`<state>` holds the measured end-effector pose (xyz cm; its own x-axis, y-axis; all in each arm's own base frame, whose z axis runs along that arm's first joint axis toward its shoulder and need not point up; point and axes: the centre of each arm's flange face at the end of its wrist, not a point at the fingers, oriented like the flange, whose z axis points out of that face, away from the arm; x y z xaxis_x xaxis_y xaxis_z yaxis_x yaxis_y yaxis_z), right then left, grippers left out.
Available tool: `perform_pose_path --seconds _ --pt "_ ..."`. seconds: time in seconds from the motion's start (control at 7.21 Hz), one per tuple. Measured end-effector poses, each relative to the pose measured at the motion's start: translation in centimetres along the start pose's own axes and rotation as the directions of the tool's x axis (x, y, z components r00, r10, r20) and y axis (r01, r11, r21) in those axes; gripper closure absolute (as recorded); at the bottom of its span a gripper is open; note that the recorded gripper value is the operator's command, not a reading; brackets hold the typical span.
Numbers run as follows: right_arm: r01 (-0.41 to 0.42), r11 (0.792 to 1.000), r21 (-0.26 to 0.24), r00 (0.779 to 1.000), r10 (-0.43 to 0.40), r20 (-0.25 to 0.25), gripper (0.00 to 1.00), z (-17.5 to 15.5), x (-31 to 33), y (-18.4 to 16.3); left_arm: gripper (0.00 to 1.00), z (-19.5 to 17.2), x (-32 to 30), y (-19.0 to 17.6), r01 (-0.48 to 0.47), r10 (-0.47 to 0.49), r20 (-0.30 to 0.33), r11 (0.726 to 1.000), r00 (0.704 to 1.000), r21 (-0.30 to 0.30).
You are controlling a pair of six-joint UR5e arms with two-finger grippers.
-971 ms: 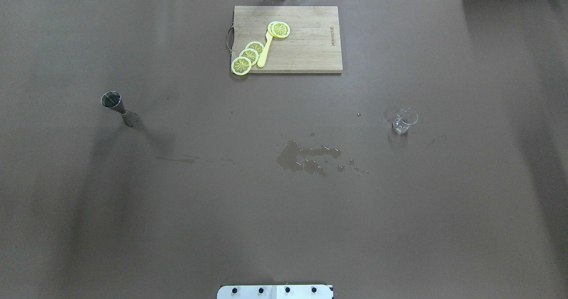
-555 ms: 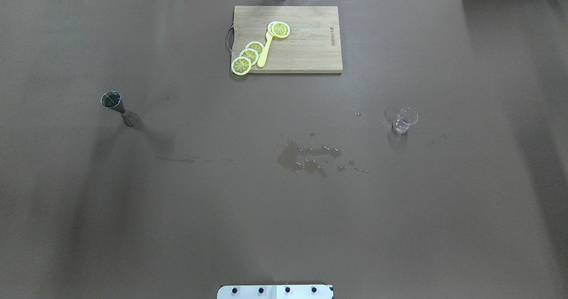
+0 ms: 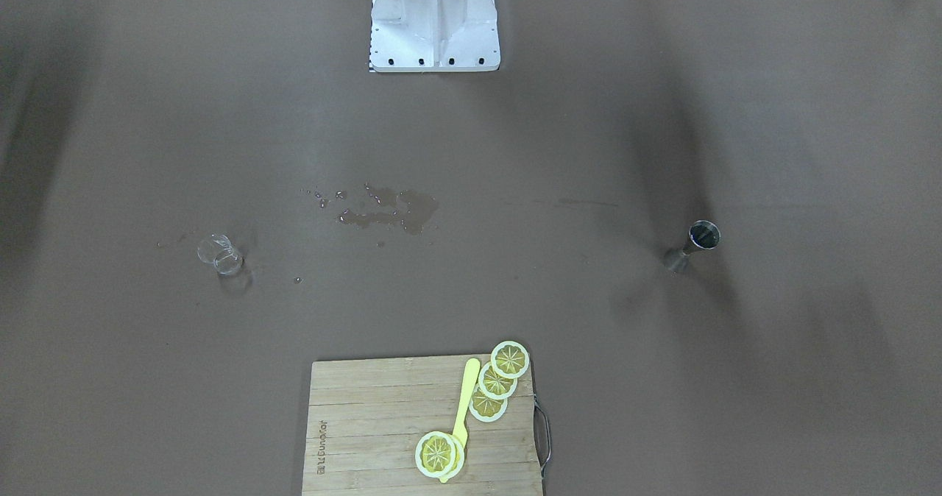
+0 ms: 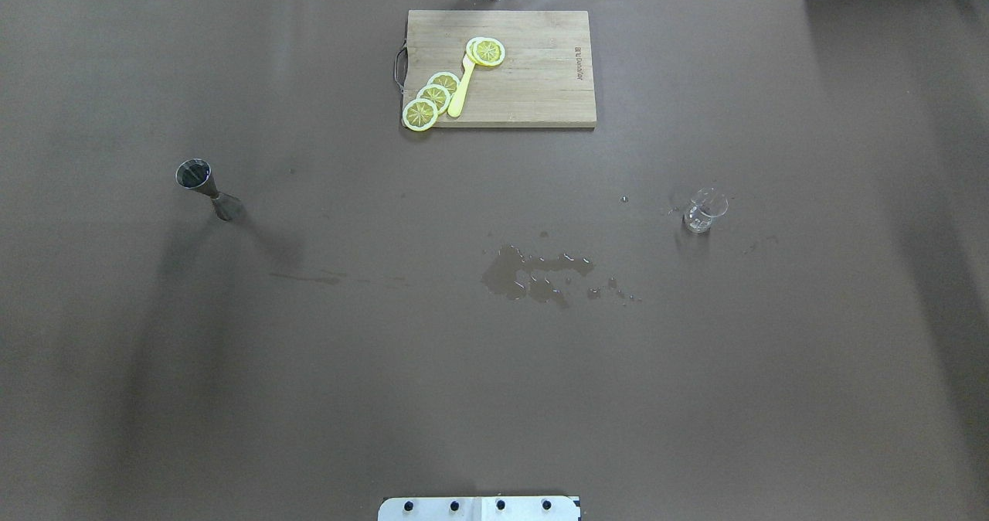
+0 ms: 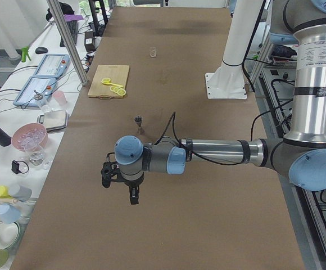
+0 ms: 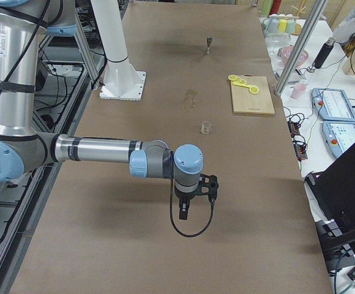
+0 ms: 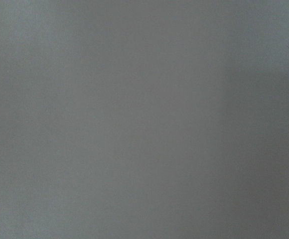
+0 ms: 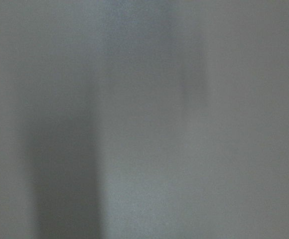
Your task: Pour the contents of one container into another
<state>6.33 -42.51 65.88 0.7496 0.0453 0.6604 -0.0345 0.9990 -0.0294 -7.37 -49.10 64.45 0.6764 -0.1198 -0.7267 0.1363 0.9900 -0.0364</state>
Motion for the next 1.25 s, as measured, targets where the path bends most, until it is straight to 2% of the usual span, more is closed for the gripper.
perform_pose_path --seconds 1.25 --pt "-0.002 1.000 -0.002 1.000 0.002 -0.007 0.00 0.13 0.19 0.01 0.01 0.29 -0.35 0.08 0.012 -0.012 0.005 1.000 1.000 -0.005"
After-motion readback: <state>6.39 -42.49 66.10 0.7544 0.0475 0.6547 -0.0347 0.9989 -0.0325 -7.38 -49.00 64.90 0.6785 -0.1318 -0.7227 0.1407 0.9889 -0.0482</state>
